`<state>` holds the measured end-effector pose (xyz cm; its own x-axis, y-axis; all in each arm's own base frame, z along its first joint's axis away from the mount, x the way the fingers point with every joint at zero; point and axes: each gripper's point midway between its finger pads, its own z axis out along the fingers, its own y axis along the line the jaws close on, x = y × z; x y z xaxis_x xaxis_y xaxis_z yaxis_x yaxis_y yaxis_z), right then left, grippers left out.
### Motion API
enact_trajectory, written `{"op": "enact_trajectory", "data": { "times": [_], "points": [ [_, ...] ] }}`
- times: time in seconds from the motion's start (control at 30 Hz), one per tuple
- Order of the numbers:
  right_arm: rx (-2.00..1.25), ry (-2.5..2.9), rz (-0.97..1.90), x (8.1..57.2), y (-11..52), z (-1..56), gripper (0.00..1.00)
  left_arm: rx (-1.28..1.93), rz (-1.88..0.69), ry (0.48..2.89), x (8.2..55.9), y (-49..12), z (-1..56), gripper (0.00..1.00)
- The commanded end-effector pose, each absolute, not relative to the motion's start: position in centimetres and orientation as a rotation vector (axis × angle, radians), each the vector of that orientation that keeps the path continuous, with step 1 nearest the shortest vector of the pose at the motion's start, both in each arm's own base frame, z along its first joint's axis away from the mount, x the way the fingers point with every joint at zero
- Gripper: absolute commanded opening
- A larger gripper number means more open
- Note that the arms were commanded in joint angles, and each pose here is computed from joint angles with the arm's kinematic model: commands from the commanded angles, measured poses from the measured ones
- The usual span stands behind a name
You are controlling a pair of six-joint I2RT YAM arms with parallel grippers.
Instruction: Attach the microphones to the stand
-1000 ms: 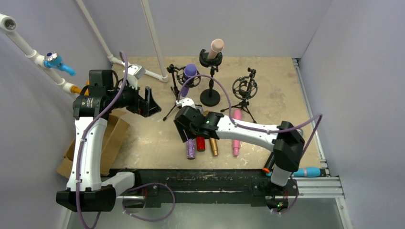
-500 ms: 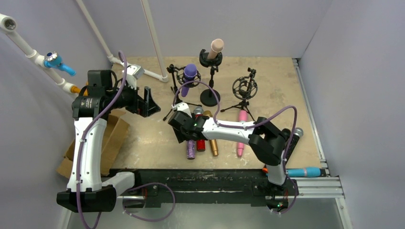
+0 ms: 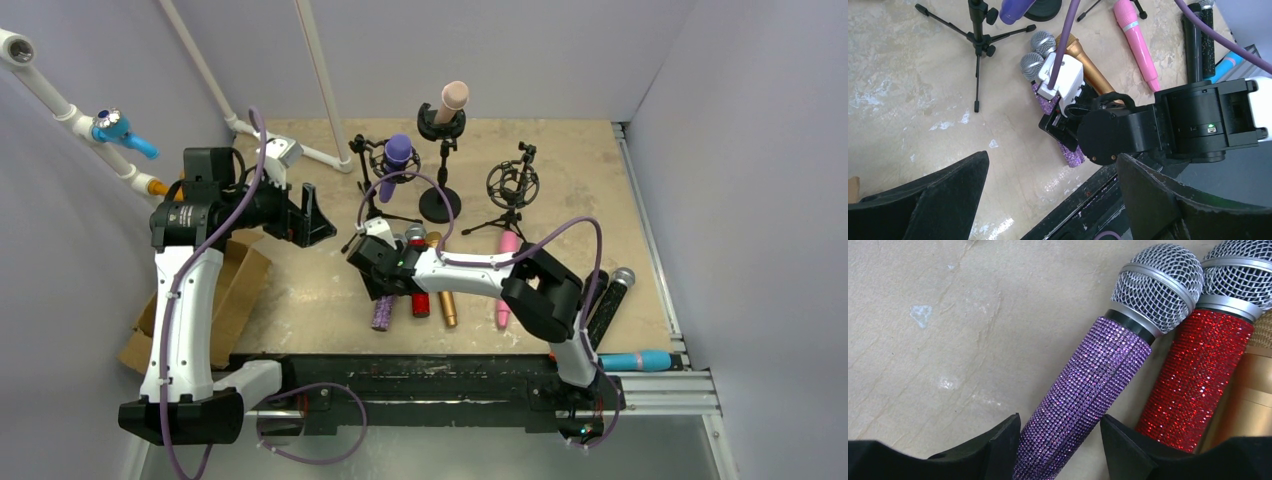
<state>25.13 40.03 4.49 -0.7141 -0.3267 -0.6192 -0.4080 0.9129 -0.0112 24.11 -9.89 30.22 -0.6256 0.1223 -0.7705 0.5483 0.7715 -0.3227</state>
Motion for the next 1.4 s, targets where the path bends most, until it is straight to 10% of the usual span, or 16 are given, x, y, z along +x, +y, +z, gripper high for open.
{"op": "enact_trajectory", "data": {
  "times": [0.0,0.33,0.53,0.9,1.37],
  "points": [
    [-0.512,2.417,0.275,25.3,42.5,5.3,0.6,0.525,-0.692,2.115,23.9,-10.0,32.2,1.0],
    [-0.529,2.44,0.331,24.6,43.1,5.2,0.24,0.543,-0.68,2.09,23.1,-10.0,33.0,1.0],
    [-0.594,2.475,0.319,24.0,43.1,3.5,0.49,0.538,-0.678,2.084,23.1,-10.0,33.3,1.0],
    [-0.61,2.462,0.317,24.5,43.8,3.8,0.25,0.535,-0.681,2.068,22.6,-10.1,34.0,1.0],
    [-0.657,2.478,0.234,24.9,43.6,2.1,0.59,0.535,-0.664,2.051,22.0,-10.1,34.6,1.0]
  ]
}}
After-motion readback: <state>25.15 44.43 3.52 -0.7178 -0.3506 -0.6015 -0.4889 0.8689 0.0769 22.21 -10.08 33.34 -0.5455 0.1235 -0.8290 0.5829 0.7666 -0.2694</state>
